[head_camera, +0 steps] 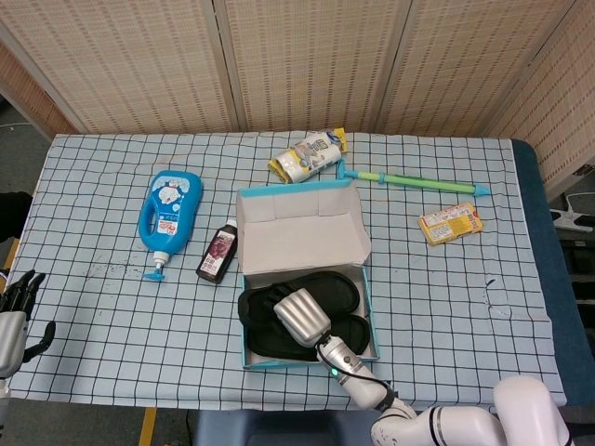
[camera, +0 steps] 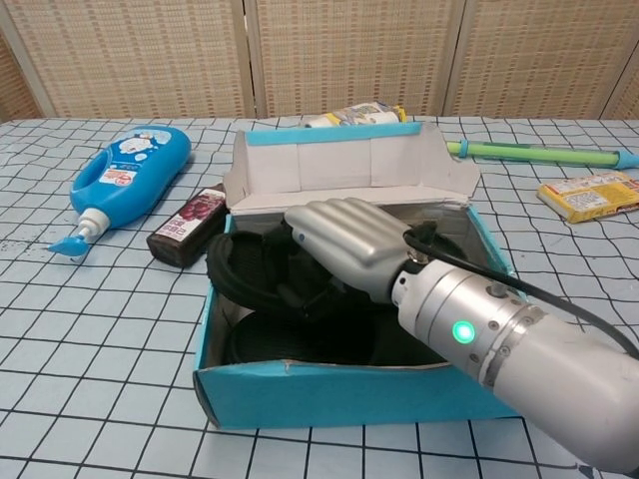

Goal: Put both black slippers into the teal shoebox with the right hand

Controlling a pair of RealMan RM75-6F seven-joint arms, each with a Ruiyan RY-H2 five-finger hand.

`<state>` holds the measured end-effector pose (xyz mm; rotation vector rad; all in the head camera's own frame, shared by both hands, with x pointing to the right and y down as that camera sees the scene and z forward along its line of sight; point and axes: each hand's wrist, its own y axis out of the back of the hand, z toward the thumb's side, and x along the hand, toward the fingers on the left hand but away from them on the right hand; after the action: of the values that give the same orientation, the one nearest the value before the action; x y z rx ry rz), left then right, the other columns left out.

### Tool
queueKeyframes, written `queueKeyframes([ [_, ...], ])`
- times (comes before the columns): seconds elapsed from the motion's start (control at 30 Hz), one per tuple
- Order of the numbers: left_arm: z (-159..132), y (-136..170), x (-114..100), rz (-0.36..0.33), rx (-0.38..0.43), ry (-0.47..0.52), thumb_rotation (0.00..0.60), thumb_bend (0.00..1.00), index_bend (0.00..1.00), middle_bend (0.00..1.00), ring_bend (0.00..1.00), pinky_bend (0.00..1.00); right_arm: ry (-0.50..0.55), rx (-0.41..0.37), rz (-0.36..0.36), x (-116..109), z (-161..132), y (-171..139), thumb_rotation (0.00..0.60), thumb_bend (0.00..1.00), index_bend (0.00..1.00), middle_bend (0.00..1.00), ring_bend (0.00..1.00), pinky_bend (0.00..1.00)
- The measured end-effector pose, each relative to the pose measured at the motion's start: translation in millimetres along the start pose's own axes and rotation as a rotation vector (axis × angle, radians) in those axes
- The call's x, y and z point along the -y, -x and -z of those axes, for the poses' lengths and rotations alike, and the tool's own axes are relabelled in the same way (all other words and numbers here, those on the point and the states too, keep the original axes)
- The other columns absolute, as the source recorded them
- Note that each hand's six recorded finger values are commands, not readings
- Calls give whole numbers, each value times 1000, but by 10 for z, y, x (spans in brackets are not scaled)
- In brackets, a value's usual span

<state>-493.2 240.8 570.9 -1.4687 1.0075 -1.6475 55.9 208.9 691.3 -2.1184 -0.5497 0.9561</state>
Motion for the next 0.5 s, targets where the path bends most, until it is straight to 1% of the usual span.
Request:
queueKeyframes([
  [0.23, -2, 0, 3, 2, 0, 1, 600, 414, 30, 0, 90, 541, -70, 19, -35, 111, 94, -71, 600, 461, 522, 447, 299, 343],
  [0.4, -2, -2, 7, 2, 0, -1, 600, 413, 30, 0, 90, 540, -119, 64, -70, 203, 211, -103, 600, 462, 522, 447, 298, 347],
  [0.5, 1, -4, 12, 4, -1, -2, 600, 414, 30, 0, 90, 541, -139, 80, -73, 219, 246, -101, 600, 462, 522, 447, 298, 348],
])
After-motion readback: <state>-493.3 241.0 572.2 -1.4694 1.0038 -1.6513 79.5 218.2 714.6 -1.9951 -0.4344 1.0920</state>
